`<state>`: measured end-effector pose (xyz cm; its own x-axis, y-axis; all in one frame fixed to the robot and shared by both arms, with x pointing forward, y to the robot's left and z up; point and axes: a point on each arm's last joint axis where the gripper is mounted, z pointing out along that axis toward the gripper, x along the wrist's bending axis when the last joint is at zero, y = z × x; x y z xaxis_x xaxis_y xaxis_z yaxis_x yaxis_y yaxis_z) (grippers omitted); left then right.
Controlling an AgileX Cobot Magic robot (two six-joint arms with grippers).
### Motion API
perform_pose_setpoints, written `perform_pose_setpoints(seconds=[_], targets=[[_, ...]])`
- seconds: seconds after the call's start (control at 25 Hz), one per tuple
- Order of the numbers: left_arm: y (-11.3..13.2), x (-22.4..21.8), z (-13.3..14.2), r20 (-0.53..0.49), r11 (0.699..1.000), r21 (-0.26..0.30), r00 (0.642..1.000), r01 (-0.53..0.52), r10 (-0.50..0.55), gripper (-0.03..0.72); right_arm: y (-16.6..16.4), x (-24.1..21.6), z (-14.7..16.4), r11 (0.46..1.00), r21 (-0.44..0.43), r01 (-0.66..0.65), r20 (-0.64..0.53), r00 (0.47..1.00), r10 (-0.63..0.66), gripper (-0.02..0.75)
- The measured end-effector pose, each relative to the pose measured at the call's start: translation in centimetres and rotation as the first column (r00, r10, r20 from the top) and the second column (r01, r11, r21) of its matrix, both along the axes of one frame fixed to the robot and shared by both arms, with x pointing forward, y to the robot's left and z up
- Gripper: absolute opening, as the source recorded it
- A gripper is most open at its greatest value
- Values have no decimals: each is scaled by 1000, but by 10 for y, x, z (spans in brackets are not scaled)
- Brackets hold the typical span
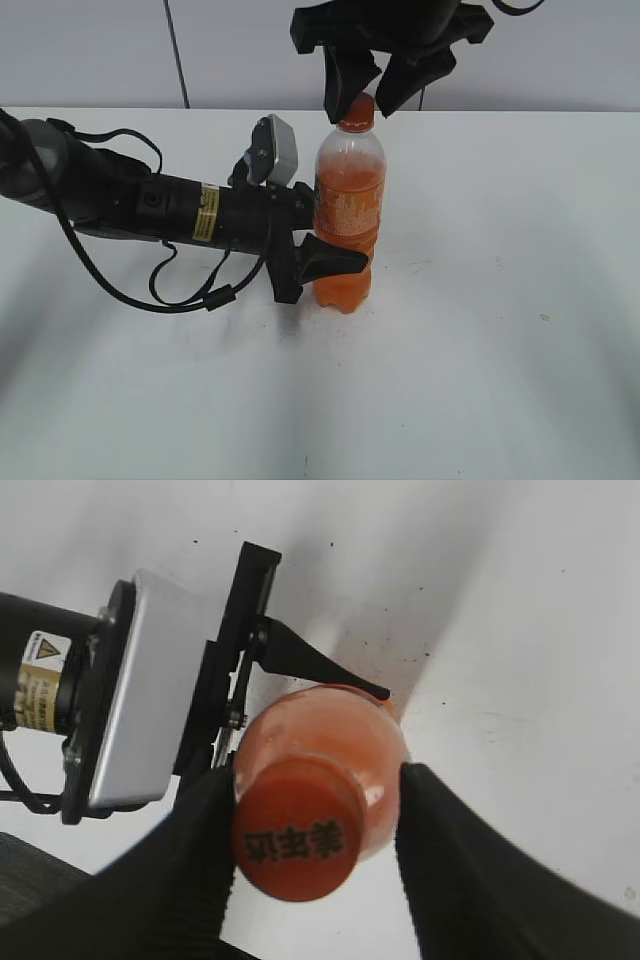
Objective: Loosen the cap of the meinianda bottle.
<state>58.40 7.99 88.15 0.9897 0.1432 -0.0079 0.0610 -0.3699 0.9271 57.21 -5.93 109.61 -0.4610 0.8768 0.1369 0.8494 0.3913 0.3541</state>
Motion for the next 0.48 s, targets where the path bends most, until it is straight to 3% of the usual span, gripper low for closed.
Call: perform_pose_setpoints(seconds=[0.16,0.32,0.44,0.48], targets=[[0,0,0,0,1000,0,1000,0,0,397,1,-1,0,1000,16,0,-11,1000,0,290],[0,0,0,0,1000,0,1000,0,0,397,1,-1,0,998,-4,-69,8,998,69,280],[0,0,0,1,1000,1,1000,1,-1,397,2,-1,0,958,-65,-278,63,957,282,278],[0,0,0,2,1000,1,1000,2,-2,397,2,-1,0,914,-108,-391,89,912,401,276]])
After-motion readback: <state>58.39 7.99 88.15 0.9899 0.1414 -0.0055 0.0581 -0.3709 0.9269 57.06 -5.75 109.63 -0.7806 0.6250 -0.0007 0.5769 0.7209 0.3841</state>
